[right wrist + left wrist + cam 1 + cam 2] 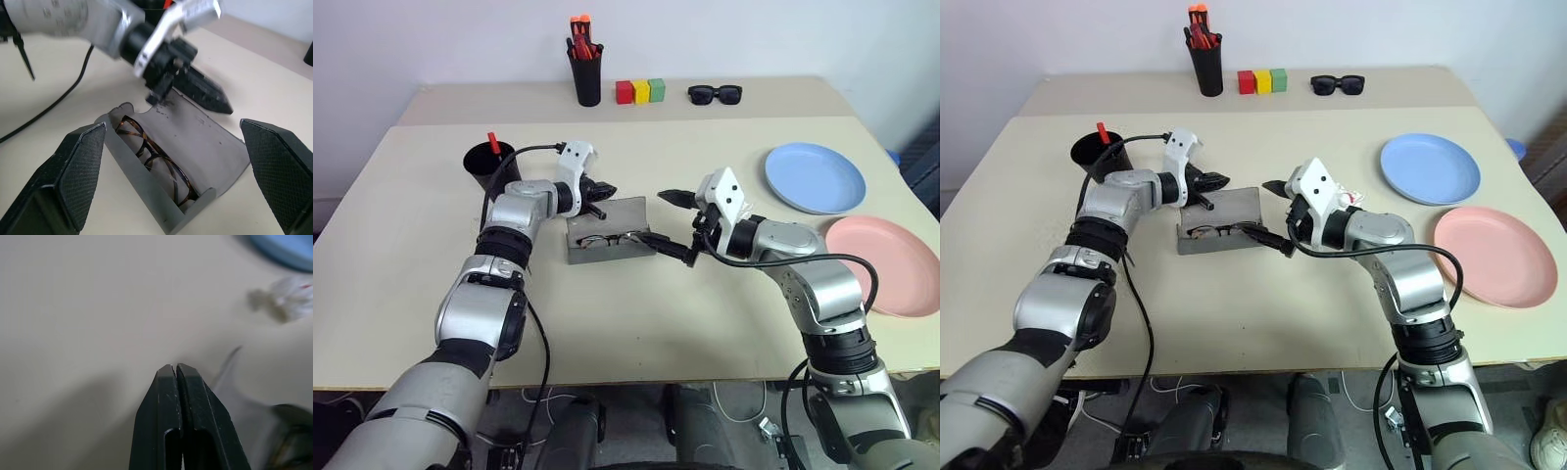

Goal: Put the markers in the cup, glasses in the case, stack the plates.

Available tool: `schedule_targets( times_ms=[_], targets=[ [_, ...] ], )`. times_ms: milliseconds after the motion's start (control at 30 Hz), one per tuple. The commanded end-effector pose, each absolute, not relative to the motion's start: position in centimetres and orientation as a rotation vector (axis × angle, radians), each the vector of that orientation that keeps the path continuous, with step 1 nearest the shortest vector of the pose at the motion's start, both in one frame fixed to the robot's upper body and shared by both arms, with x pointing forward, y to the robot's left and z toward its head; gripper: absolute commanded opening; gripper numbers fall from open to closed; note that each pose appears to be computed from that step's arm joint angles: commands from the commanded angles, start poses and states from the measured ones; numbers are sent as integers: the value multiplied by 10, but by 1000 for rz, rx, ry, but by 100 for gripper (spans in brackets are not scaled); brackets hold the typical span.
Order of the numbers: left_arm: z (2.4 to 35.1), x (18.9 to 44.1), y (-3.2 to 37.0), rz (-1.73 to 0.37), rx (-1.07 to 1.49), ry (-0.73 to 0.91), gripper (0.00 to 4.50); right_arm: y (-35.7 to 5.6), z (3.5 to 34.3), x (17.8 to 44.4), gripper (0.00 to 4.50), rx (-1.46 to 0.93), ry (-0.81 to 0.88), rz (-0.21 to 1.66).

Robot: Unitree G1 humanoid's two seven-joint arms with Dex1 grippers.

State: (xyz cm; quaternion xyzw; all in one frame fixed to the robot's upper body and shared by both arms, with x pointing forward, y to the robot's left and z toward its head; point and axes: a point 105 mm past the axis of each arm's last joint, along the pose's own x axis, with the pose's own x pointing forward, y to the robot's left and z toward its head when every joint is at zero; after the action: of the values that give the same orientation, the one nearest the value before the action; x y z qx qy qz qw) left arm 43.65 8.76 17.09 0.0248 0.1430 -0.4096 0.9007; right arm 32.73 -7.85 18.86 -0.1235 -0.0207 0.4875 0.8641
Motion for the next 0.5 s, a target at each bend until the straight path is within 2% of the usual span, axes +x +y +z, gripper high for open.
schedule_targets(
  times_ms=[33,300,400,500],
  targets=[
    [167,424,93,-876,12,342,3,-75,202,329,450,-285,-99,1023],
    [155,397,91,-936,-52,424,3,-77,200,332,450,-308,-97,1012],
    [165,402,93,-907,54,322,3,-76,199,332,450,-310,-97,1012],
    [183,420,100,-806,122,185,3,-75,197,332,450,-318,-92,1015]
  ],
)
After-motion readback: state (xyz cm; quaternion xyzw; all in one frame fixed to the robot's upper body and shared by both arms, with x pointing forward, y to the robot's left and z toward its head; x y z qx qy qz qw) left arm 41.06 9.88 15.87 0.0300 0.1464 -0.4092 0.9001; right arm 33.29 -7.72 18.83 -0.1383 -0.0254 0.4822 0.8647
